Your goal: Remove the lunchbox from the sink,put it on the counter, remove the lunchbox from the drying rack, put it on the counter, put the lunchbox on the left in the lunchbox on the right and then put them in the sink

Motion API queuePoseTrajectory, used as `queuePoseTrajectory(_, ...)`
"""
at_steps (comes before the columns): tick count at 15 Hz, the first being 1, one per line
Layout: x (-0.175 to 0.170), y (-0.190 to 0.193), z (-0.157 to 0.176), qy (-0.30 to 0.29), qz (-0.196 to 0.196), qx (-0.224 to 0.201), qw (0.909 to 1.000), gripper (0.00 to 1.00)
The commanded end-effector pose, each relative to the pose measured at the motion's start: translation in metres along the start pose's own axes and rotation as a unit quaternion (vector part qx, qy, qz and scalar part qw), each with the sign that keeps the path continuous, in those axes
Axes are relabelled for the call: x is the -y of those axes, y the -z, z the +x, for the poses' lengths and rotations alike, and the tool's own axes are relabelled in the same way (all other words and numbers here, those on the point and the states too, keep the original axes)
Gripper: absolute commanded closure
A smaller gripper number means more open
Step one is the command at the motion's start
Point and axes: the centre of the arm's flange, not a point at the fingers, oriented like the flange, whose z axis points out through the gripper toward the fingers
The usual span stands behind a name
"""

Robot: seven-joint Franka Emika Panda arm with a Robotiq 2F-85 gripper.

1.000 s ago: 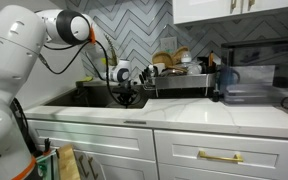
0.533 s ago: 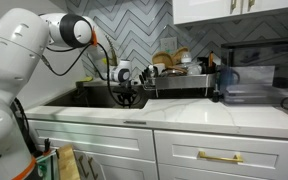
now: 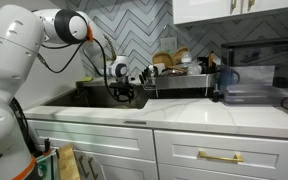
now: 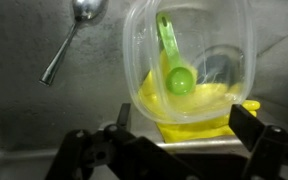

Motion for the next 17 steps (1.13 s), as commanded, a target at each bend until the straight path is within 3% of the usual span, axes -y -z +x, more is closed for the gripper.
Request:
queuePoseTrajectory(1,0.02,0.046,-0.023,0.012,-0.031,0.03,0.999,0.0)
queuePoseTrajectory(4,0.038,0.089,-0.038,0.03,-0.044,0.051,0.9973,0.0)
queuePoseTrajectory(10,0.058,0.169,-0.08,0.001,-0.093,0.086,0.992,0.0)
queuePoseTrajectory(11,0.051,0.154,-0.052,0.01,-0.074,0.076,0.9944,0.0)
queuePoseTrajectory(13,0.053,0.167,-0.054,0.01,-0.078,0.068,0.9946,0.0)
queuePoseTrajectory(17,0.051,0.156,-0.052,0.009,-0.074,0.077,0.9943,0.0)
